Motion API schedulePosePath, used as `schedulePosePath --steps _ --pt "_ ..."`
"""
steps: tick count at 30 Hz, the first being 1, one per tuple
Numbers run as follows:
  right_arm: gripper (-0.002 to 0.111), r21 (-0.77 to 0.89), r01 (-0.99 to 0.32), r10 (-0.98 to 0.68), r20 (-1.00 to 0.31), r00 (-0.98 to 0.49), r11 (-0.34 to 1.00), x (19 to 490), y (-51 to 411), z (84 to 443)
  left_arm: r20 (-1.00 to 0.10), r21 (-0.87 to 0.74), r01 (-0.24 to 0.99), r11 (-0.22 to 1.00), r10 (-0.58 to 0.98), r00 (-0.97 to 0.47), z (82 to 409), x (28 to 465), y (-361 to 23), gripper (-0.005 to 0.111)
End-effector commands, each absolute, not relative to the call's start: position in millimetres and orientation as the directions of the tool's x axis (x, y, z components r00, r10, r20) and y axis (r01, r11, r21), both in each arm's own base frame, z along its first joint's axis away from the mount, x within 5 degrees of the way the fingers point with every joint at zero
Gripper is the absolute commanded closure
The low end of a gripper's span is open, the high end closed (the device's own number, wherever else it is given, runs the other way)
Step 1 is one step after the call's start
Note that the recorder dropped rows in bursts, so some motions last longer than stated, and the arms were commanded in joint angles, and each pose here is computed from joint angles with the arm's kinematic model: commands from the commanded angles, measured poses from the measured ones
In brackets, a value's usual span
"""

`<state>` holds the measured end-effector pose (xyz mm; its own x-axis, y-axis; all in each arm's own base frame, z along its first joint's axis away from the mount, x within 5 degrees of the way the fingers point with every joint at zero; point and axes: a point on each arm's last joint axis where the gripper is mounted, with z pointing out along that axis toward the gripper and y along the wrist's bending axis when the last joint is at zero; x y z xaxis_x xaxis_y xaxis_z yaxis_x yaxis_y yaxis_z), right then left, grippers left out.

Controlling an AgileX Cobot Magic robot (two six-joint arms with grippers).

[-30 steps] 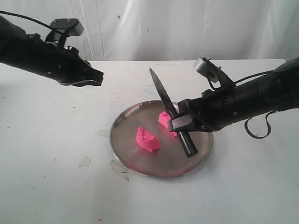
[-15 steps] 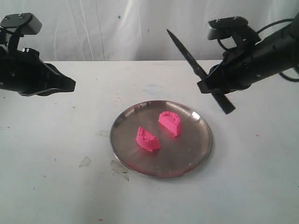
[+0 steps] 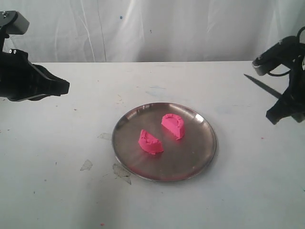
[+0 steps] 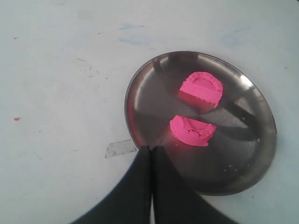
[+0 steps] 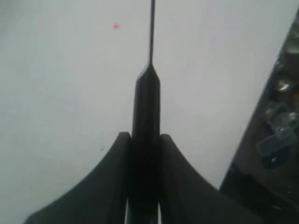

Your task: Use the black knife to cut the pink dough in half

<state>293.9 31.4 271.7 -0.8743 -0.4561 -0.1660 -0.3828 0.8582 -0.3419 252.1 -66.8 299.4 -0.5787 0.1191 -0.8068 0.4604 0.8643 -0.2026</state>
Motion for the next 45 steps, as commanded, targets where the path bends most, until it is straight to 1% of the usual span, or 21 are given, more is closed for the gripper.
schedulePosePath --steps 1,3,4,7,9,10,13,16,20,23,26,32,34,38,45 --pt "0.108 -0.073 -0.416 -0.422 -0.150 -0.894 0.906 278.1 50.8 272.1 -0.804 -0.219 0.457 0.862 0.106 -0.585 299.8 249.0 -66.4 0.107" --pt "0.108 0.109 -0.468 -0.442 -0.201 -0.874 0.877 273.6 68.1 270.8 -0.804 -0.219 0.458 0.861 0.107 -0.585 299.7 248.9 -66.5 0.107" --pt "0.108 0.206 -0.493 -0.442 -0.248 -0.862 0.845 271.7 77.9 271.0 -0.804 -0.219 0.458 0.861 0.107 -0.585 299.7 248.9 -66.5 0.107" --pt "0.108 0.406 -0.539 -0.388 -0.398 -0.831 0.738 271.0 100.5 272.1 -0.802 -0.221 0.460 0.860 0.108 -0.587 299.6 248.6 -66.8 0.107" --pt "0.108 0.461 -0.543 -0.304 -0.496 -0.814 0.702 276.6 108.7 271.9 -0.801 -0.222 0.462 0.859 0.109 -0.588 299.5 248.5 -66.9 0.107" --pt "0.108 0.480 -0.525 -0.243 -0.532 -0.811 0.703 280.5 110.8 271.0 -0.801 -0.222 0.462 0.859 0.109 -0.588 299.5 248.5 -66.9 0.107" --pt "0.108 0.522 -0.446 -0.099 -0.563 -0.821 0.727 291.1 112.1 262.3 -0.802 -0.221 0.461 0.860 0.108 -0.587 299.6 248.6 -66.8 0.107" --pt "0.108 0.554 -0.418 -0.099 -0.514 -0.852 0.720 299.2 115.0 243.1 -0.802 -0.221 0.461 0.860 0.108 -0.587 299.6 248.6 -66.8 0.107" --pt "0.108 0.629 -0.411 -0.193 -0.387 -0.902 0.660 307.0 123.4 207.5 -0.803 -0.220 0.460 0.860 0.107 -0.586 299.6 248.7 -66.7 0.107" --pt "0.108 0.658 -0.404 -0.235 -0.334 -0.913 0.635 318.1 127.7 187.8 -0.803 -0.220 0.460 0.860 0.107 -0.586 299.6 248.7 -66.7 0.107" --pt "0.108 0.657 -0.409 -0.246 -0.329 -0.911 0.634 330.8 130.2 179.8 -0.803 -0.220 0.460 0.860 0.107 -0.586 299.6 248.7 -66.7 0.107" --pt "0.108 0.647 -0.431 -0.272 -0.336 -0.902 0.629 352.0 134.0 176.8 -0.805 -0.218 0.456 0.863 0.105 -0.584 299.8 249.2 -66.3 0.107" --pt "0.108 0.653 -0.428 -0.284 -0.320 -0.904 0.625 355.9 135.0 172.9 -0.805 -0.218 0.456 0.863 0.105 -0.584 299.8 249.2 -66.3 0.107" --pt "0.108 0.661 -0.431 -0.328 -0.284 -0.901 0.614 356.4 135.3 164.5 -0.805 -0.222 0.454 0.863 0.100 -0.585 299.9 249.2 -66.4 0.107" --pt "0.108 0.648 -0.408 -0.345 -0.231 -0.910 0.643 356.3 132.8 151.0 -0.803 -0.235 0.454 0.859 0.092 -0.589 300.2 248.8 -67.1 0.107"
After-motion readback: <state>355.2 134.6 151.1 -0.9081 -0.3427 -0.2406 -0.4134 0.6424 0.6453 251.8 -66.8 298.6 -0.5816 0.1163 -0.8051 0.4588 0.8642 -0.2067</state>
